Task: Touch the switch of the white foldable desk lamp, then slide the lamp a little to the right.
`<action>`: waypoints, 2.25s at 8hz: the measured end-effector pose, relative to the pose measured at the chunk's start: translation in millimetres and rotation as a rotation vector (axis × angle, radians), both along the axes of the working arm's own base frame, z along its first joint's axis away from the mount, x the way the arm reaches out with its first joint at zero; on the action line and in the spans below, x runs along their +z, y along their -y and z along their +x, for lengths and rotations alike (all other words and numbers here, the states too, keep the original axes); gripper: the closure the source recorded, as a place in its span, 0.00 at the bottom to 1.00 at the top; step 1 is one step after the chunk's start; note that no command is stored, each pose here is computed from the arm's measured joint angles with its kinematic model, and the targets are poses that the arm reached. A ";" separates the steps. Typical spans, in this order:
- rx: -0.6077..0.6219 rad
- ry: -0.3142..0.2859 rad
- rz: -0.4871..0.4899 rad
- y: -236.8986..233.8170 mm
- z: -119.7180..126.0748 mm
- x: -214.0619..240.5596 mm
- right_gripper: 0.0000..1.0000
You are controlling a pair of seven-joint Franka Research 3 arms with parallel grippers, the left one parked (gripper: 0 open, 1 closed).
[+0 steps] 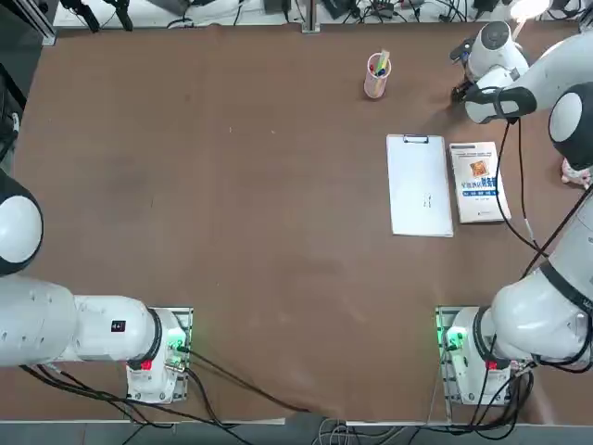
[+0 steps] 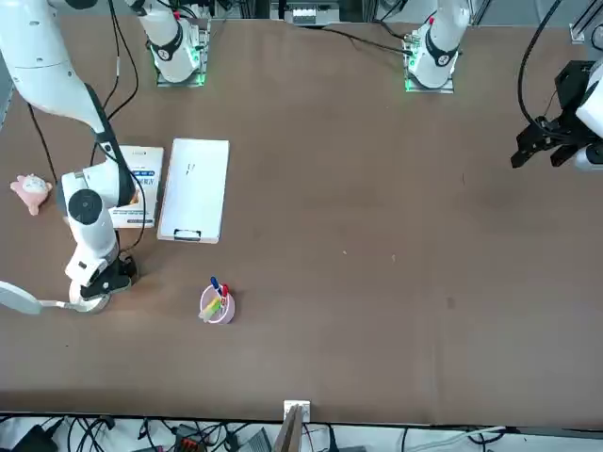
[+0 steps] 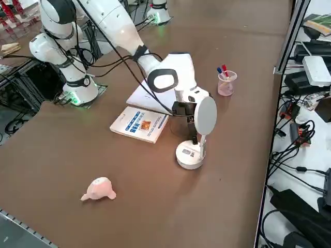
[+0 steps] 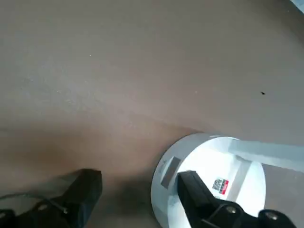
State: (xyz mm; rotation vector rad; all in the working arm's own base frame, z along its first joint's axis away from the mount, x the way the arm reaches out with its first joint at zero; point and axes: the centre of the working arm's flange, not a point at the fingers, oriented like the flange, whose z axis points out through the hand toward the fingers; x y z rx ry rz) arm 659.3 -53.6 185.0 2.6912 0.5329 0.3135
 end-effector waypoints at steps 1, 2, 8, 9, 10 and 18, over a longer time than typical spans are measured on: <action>0.001 0.000 -0.001 0.0 0.0 0.0 0.01; 0.007 -0.001 -0.004 -0.1 0.1 0.1 0.01; 0.039 -0.017 -0.087 -12.2 7.3 30.4 0.01; 0.042 -0.018 -0.110 -21.4 9.8 45.4 0.01; 0.077 -0.033 -0.149 -30.6 13.9 61.2 0.01; 0.556 -0.383 -0.589 -105.5 49.9 153.9 0.00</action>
